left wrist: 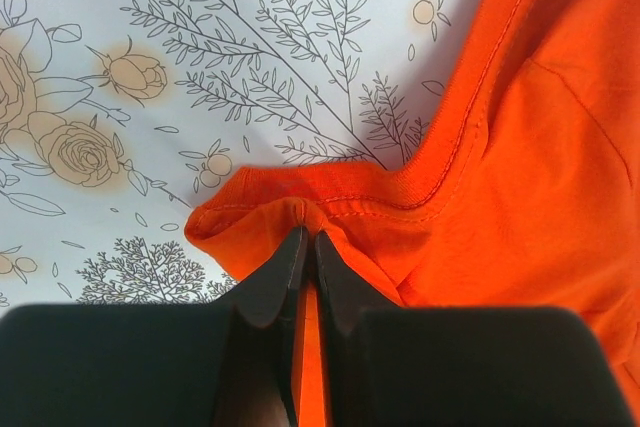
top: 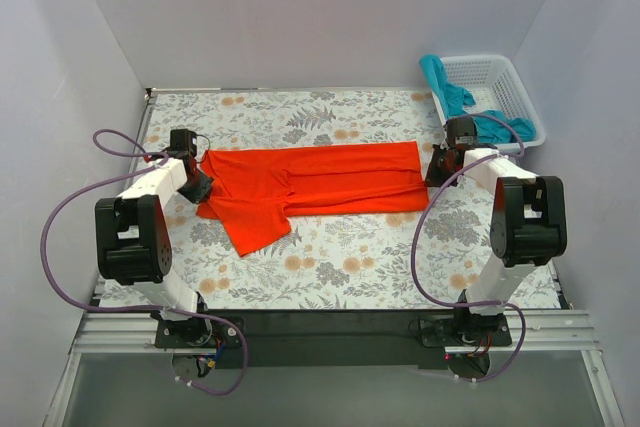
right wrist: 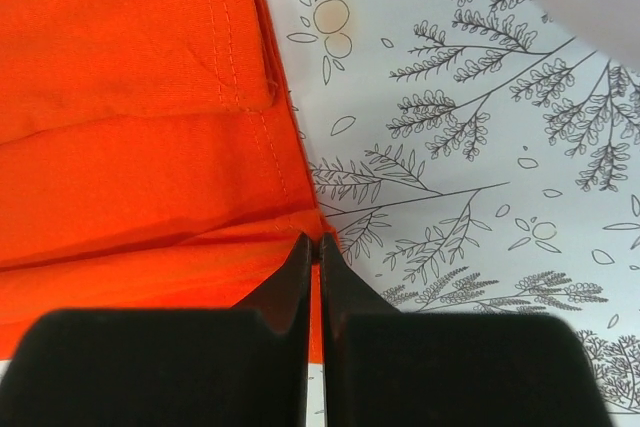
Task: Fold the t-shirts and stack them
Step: Fold the tshirt
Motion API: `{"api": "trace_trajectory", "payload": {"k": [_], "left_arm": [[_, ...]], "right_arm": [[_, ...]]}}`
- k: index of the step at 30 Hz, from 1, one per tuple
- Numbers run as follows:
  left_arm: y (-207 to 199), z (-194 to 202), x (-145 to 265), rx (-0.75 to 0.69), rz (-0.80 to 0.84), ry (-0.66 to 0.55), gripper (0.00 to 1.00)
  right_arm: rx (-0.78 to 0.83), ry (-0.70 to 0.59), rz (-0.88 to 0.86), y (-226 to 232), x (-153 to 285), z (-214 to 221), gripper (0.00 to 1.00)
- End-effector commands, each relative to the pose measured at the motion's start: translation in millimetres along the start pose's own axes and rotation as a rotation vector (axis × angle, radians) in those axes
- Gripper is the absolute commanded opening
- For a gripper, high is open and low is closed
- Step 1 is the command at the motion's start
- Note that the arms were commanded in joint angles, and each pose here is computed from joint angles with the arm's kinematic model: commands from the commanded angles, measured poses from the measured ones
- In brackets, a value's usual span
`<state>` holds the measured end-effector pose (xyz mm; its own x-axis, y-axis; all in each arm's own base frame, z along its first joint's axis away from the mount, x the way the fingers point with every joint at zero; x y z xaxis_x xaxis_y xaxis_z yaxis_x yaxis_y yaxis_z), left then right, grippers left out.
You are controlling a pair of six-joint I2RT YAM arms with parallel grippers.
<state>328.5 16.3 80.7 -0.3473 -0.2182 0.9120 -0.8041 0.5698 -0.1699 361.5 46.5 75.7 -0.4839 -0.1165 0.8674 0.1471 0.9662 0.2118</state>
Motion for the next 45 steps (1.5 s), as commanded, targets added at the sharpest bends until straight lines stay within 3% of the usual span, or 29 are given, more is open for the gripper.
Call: {"api": "trace_trajectory", "payload": {"k": [1, 19, 29, 45], "left_arm": [[-2, -9, 2, 0.007, 0.017, -0.043, 0.04], [19, -16, 59, 0.037, 0.029, -0.121, 0.02], [-2, -16, 32, -0.015, 0.037, -0.059, 0.02], [-19, -28, 25, -0.02, 0.031, -0.113, 0.02]], "right_arm": [[-0.013, -0.017, -0.012, 1, -6, -2, 0.01], [-0.002, -0.024, -0.006, -1, -6, -2, 0.01], [-0.003, -0.014, -0.003, -2, -12, 0, 0.01], [-0.001, -0.005, 0.016, -6, -17, 4, 0.01]]}}
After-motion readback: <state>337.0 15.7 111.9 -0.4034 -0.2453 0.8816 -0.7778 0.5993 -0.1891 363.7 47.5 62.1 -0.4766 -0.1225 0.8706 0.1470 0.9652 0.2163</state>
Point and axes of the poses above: each gripper's point midway between its finger pads, its own x axis back along the fingers, its own y axis along the line the jaws close on, z = x × y, the point moved 4 cm from there along x, back along the fingers, and after that the axes turned 2 degrees about x, right-handed, at the moved point
